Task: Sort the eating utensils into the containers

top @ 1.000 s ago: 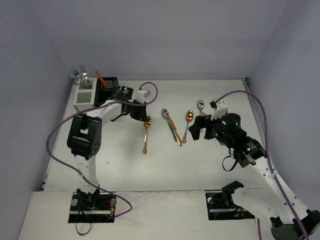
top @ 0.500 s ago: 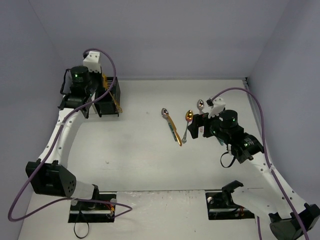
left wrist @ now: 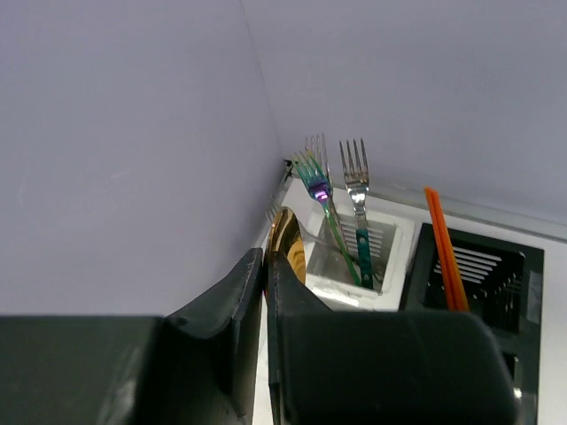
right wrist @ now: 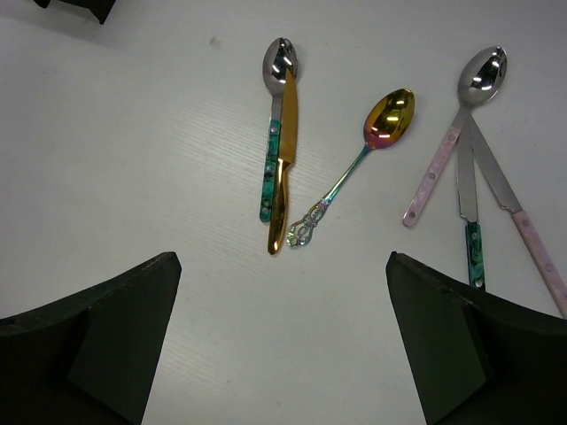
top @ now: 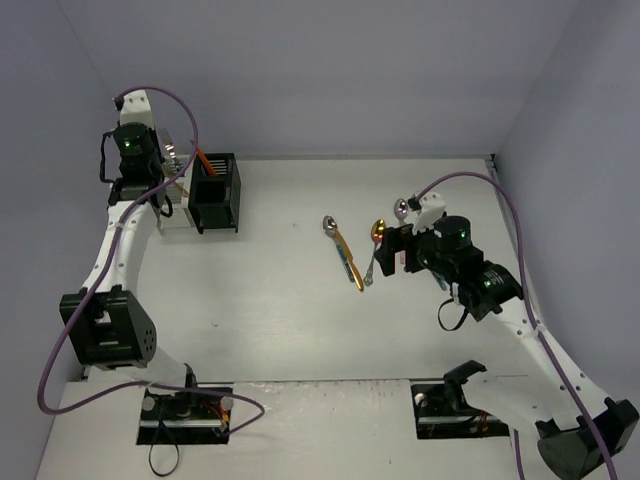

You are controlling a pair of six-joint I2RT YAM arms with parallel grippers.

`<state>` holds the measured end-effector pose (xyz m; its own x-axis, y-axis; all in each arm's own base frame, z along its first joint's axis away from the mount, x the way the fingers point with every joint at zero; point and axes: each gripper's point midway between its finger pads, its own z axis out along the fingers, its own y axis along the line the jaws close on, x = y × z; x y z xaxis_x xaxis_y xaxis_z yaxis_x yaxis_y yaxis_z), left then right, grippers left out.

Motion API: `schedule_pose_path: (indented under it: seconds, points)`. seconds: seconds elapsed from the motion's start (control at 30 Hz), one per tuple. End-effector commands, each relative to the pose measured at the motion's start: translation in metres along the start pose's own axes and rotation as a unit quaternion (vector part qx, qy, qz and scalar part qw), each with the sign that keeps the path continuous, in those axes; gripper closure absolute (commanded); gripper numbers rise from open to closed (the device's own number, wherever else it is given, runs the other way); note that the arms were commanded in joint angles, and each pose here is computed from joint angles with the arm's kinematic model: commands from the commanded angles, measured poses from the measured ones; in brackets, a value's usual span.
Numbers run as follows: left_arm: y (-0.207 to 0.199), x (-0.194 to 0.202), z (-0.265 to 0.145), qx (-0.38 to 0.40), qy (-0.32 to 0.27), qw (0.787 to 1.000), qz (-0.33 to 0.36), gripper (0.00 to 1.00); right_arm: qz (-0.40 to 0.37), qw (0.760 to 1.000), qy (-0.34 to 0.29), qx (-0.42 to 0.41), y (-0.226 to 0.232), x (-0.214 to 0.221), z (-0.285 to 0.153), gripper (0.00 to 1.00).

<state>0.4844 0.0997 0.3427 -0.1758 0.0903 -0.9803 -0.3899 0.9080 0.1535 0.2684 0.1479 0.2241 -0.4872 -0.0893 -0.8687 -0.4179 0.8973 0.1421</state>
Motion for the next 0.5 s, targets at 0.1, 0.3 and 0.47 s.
schedule_pose_path:
  seconds: [0.1, 0.3, 0.47]
  points:
    - [0.034, -0.071, 0.015, -0.058, -0.122, 0.991, -0.019, 1.0, -0.015, 0.999, -0.032, 0.005, -0.003, -0.032, 0.007, 0.0]
    - [0.042, -0.064, 0.033, -0.062, -0.124, 0.99, 0.0, 1.0, -0.013, 1.0, -0.021, 0.013, -0.008, -0.03, 0.015, 0.0]
    - [0.032, -0.054, 0.041, -0.039, -0.125, 0.991, 0.01, 1.0, -0.009, 1.0, -0.016, 0.017, -0.012, -0.029, 0.018, 0.0]
